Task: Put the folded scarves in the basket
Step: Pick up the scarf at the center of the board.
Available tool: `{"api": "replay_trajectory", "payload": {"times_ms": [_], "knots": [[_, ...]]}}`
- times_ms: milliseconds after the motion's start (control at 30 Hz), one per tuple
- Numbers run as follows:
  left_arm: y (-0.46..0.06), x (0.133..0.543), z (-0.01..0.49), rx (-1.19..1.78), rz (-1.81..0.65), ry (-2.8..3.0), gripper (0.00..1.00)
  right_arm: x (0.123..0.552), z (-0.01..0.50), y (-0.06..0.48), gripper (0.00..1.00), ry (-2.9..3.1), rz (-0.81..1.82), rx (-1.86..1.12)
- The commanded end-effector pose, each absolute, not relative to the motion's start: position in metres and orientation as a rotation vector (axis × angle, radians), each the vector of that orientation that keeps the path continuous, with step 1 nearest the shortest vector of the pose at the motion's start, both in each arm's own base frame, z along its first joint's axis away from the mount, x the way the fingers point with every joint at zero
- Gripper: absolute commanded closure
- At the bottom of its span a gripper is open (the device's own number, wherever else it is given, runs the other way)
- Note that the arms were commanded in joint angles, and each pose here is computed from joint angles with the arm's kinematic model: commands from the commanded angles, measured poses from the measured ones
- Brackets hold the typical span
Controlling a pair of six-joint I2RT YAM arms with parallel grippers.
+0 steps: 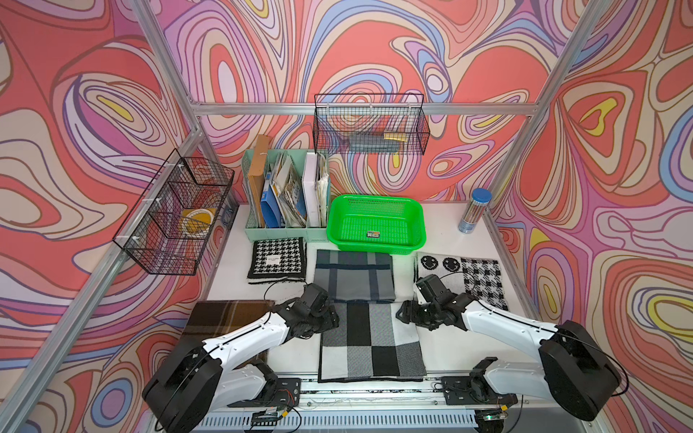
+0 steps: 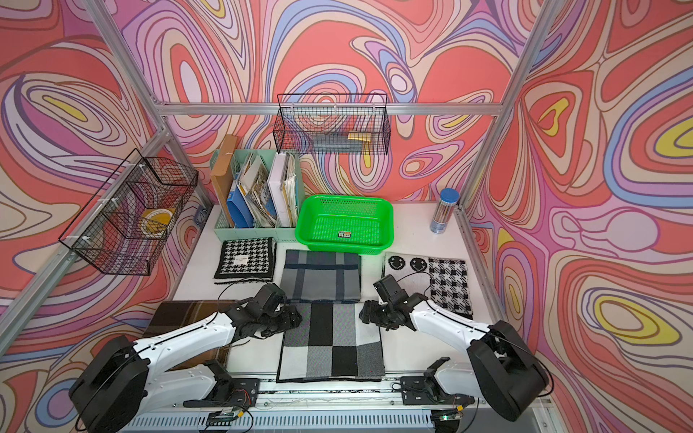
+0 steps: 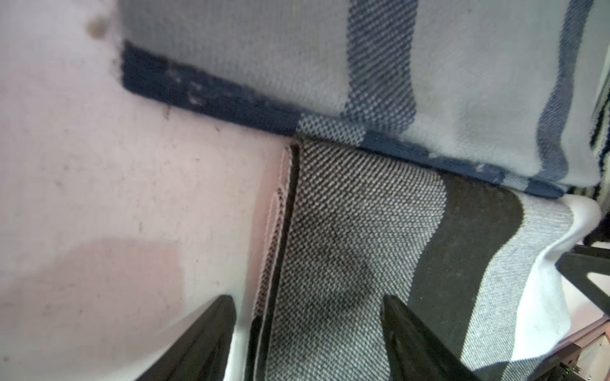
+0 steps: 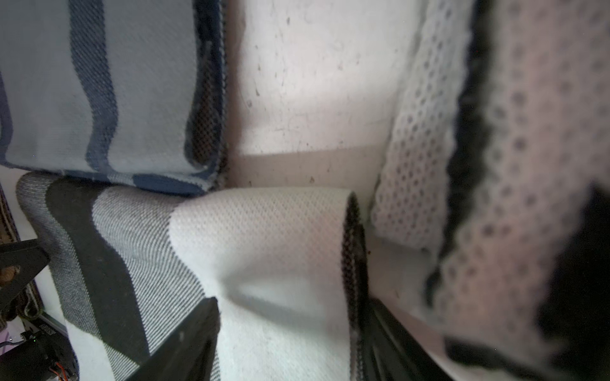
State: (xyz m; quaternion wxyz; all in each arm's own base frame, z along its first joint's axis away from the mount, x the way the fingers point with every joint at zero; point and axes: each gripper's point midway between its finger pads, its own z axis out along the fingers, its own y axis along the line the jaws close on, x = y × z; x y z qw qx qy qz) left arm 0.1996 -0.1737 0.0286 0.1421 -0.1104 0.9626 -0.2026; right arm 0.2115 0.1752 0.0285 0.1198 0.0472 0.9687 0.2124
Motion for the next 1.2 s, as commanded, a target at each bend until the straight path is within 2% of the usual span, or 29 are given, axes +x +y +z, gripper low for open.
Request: {"api": "replay_trajectory", "payload": {"times_ms": [0, 133, 200, 300, 367, 400, 633, 1167], "knots": [[-0.162, 0.178, 0.002, -0.341, -0.482, 2.884, 0.25, 0.202, 0.013, 0.171, 0.31, 2.882, 0.563, 0.16], [-0.163, 0.177, -0.002, -0.335, -0.476, 2.894, 0.35, 0.201, 0.009, 0.175, 0.37, 2.89, 0.567, 0.147], [-0.164, 0.177, -0.003, -0.335, -0.475, 2.897, 0.43, 0.201, 0.009, 0.179, 0.46, 2.894, 0.57, 0.134], [-0.167, 0.176, -0.004, -0.324, -0.495, 2.897, 0.73, 0.201, 0.01, 0.183, 0.8, 2.888, 0.582, 0.111], [-0.175, 0.181, 0.0, -0.31, -0.552, 2.872, 0.96, 0.2, 0.012, 0.186, 0.97, 2.885, 0.592, 0.101], [-0.177, 0.181, 0.0, -0.302, -0.571, 2.87, 1.0, 0.2, 0.013, 0.187, 1.0, 2.885, 0.595, 0.097], [-0.196, 0.189, 0.025, -0.26, -0.75, 2.748, 1.0, 0.199, 0.037, 0.196, 1.0, 2.801, 0.688, 0.051], [-0.191, 0.174, 0.11, -0.226, -1.065, 2.425, 1.0, 0.2, 0.142, 0.214, 1.0, 2.431, 1.008, -0.071]]}}
